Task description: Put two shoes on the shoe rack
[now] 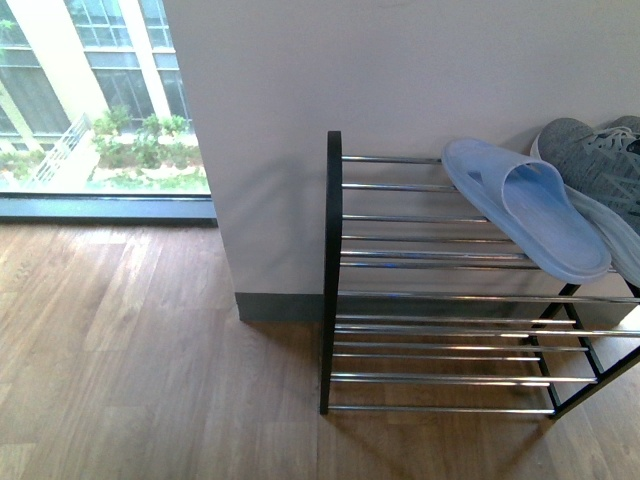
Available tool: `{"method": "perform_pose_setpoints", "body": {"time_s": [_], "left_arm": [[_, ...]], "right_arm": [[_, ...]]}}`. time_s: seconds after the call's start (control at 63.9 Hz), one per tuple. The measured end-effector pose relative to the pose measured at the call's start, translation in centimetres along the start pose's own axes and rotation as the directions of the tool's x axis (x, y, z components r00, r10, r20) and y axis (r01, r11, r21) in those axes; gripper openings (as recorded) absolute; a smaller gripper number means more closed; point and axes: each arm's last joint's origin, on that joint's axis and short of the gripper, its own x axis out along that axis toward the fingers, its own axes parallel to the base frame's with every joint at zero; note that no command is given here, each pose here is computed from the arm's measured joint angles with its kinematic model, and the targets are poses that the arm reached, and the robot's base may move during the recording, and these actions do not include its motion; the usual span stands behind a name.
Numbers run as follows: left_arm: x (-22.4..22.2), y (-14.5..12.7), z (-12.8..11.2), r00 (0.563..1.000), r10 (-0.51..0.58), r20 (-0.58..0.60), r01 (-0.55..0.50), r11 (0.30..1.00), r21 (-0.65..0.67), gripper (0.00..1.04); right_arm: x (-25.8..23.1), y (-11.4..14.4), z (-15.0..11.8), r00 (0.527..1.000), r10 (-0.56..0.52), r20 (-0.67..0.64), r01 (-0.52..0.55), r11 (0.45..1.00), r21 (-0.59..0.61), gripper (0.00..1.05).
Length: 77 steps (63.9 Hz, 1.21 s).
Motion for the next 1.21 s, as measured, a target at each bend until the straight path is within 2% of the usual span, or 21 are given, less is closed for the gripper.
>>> {"method": "perform_pose_setpoints", "body": {"time_s": [0.391,0.752,1.206], "left_arm": [[0.0,0.0,0.0,1.000,0.000,0.000,0.000,1.000,0.000,0.02],[0.0,0.0,0.0,1.000,0.000,0.000,0.000,1.000,0.000,0.02],[0.0,0.0,0.0,1.000,0.005,-0.001,-0.005,1.000,0.000,0.02]], "right_arm": [[-1.3,0.0,-0.5,0.999,0.000,-0.035,0.000,1.000,0.000,0.01],[-1.6,0.0,-0.3,1.000,0.000,-0.005,0.000,1.000,0.000,0.01],[-1.6,0.0,-0.3,1.000,0.005,-0.004,-0.005,1.000,0.000,0.74]]}}
